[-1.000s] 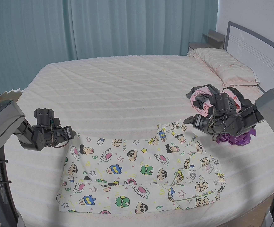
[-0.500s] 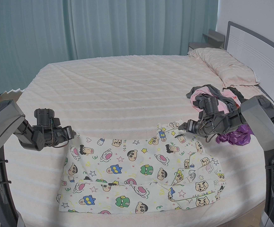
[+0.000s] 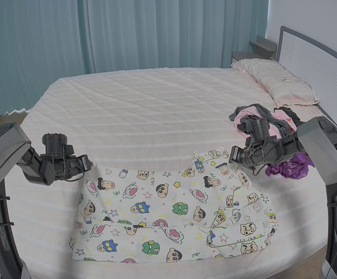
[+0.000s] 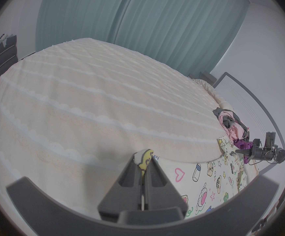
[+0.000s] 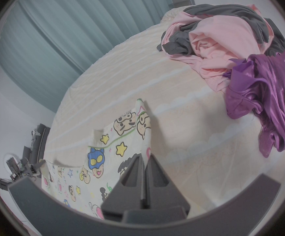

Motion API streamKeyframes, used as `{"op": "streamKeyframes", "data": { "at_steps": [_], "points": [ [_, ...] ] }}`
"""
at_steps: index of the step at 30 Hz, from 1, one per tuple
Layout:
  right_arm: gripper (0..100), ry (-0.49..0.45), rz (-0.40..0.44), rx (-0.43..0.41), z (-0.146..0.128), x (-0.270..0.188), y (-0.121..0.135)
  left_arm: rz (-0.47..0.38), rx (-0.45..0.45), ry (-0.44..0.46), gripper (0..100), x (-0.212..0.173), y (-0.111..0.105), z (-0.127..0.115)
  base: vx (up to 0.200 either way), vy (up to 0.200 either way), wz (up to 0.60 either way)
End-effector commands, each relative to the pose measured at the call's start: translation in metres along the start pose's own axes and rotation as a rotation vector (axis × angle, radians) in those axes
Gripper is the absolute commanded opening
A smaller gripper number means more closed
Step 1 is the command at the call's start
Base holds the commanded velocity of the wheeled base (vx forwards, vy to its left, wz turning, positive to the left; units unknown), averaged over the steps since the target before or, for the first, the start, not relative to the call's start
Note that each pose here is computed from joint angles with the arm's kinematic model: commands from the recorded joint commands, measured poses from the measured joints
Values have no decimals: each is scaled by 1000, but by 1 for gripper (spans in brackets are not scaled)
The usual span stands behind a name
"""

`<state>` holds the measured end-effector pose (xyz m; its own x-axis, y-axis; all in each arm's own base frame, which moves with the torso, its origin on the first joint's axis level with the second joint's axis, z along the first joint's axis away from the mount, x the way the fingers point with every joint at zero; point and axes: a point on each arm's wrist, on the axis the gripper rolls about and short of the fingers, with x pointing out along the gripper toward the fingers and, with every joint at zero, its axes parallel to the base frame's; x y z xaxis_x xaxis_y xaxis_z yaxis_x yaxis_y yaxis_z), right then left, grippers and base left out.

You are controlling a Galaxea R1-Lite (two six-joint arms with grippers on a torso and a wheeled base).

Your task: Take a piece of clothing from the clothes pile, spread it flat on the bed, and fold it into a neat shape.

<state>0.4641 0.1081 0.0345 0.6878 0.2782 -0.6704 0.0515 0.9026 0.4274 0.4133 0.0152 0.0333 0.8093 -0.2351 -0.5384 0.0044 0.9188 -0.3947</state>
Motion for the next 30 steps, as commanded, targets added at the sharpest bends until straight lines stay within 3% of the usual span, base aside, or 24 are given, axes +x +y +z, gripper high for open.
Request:
{"op": "streamKeyframes", "data": {
  "at_steps": [1,18,30],
  "points": [
    [0,-26,28,25,13,-18,1,-1,2,-12,0,-3,-1,4,0,0,0],
    [0,32,104,67,13,-40,-22,0,-8,-5,0,-24,-6,7,0,0,0],
    [0,-21,150,58,15,-50,-23,-3,-4,-17,0,-30,-8,10,0,0,0]
  ]
}}
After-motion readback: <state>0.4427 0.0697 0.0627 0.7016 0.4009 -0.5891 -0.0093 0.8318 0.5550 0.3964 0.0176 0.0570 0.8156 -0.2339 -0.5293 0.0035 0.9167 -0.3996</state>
